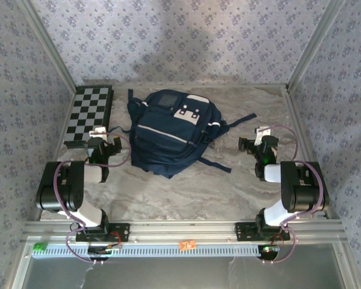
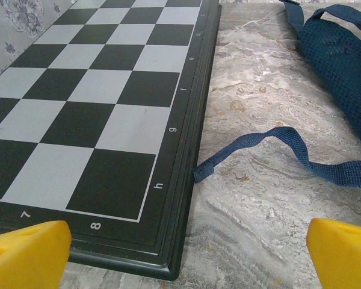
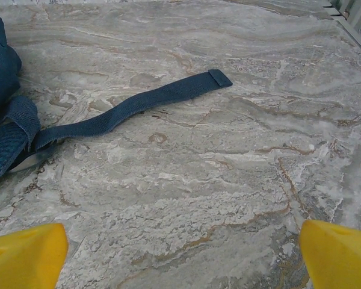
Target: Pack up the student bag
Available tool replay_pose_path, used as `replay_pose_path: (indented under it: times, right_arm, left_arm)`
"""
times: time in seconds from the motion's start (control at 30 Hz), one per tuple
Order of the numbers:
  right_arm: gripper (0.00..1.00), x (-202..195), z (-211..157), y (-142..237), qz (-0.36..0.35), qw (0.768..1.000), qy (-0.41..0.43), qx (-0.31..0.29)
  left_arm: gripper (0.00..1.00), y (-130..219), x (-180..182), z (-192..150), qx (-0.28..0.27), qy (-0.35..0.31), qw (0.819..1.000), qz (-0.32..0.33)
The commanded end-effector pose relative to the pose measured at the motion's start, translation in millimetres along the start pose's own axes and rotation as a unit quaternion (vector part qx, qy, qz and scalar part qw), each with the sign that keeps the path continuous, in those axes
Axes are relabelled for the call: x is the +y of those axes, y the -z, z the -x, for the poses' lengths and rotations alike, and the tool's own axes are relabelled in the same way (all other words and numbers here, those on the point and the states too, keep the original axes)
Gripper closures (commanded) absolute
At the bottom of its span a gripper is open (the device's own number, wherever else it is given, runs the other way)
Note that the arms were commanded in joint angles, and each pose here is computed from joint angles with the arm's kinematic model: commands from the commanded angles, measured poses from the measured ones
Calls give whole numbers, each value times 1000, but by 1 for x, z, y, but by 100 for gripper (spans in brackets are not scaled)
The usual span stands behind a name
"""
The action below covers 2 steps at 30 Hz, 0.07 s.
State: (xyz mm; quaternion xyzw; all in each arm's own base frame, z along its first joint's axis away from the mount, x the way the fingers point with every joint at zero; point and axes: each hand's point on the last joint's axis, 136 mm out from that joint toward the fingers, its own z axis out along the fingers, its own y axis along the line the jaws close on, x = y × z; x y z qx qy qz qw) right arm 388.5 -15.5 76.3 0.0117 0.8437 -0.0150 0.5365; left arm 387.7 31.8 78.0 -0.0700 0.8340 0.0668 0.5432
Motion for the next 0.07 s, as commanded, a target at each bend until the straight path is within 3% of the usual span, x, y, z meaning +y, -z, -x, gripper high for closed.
replay_pose_path:
  times: [0.0,0.03]
  right_arm:
    - [0,0,8,0,1,1000,8,-16]
    - [0,0,9,1,-1,1000,10,-18]
  left_arm:
    - [0,0,-4,13,-19,9,1000,-11]
    - [0,0,-4,13,-19,9,1000,-11]
